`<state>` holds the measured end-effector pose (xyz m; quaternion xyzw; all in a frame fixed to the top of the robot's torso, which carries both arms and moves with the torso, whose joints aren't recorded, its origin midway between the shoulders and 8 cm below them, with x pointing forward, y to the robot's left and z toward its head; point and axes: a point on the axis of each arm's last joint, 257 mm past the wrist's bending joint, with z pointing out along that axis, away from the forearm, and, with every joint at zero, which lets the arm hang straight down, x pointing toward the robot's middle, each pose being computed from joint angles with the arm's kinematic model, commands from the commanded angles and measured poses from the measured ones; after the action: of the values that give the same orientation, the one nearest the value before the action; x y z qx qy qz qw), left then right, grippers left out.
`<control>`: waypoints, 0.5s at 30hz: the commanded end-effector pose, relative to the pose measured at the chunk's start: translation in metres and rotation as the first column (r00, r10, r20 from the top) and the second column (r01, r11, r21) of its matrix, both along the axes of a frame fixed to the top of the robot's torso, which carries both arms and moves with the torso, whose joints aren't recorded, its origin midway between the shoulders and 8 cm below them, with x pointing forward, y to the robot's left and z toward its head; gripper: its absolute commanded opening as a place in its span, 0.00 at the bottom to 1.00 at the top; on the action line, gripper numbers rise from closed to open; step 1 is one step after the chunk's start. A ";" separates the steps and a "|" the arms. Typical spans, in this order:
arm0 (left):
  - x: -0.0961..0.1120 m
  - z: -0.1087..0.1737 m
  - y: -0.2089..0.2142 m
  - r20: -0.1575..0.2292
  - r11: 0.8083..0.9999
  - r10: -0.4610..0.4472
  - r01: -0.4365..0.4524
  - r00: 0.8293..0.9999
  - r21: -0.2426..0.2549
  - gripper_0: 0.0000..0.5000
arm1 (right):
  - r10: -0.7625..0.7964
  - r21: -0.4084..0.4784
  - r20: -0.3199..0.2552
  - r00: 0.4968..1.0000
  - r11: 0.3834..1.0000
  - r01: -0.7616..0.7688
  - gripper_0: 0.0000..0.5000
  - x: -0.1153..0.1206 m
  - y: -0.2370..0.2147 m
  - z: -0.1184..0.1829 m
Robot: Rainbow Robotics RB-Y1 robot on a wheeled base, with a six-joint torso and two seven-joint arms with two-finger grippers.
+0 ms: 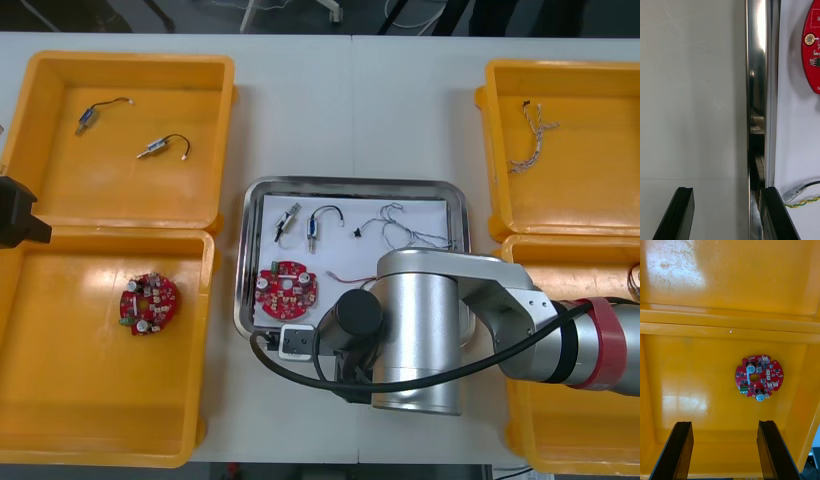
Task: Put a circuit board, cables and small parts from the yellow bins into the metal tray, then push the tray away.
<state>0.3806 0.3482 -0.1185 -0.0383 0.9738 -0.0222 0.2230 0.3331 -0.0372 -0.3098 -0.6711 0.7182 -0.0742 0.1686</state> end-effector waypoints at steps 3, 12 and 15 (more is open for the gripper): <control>-0.005 0.013 0.013 0.019 0.993 -0.080 0.078 0.997 0.087 1.00 | 0.088 -0.048 0.078 0.993 0.995 -0.085 1.00 0.009 0.002 0.003; -0.005 0.013 0.013 0.019 0.993 -0.080 0.078 0.997 0.087 1.00 | 0.090 -0.064 0.108 0.990 0.994 -0.083 1.00 0.017 -0.003 0.012; -0.005 0.013 0.013 0.019 0.993 -0.080 0.078 0.997 0.087 1.00 | 0.084 -0.067 0.119 0.989 0.995 -0.076 1.00 0.018 -0.005 0.022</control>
<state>0.3805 0.3480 -0.1185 -0.0281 0.9742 -0.0203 0.2231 0.3458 -0.0390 -0.3048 -0.6781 0.7027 -0.1075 0.1865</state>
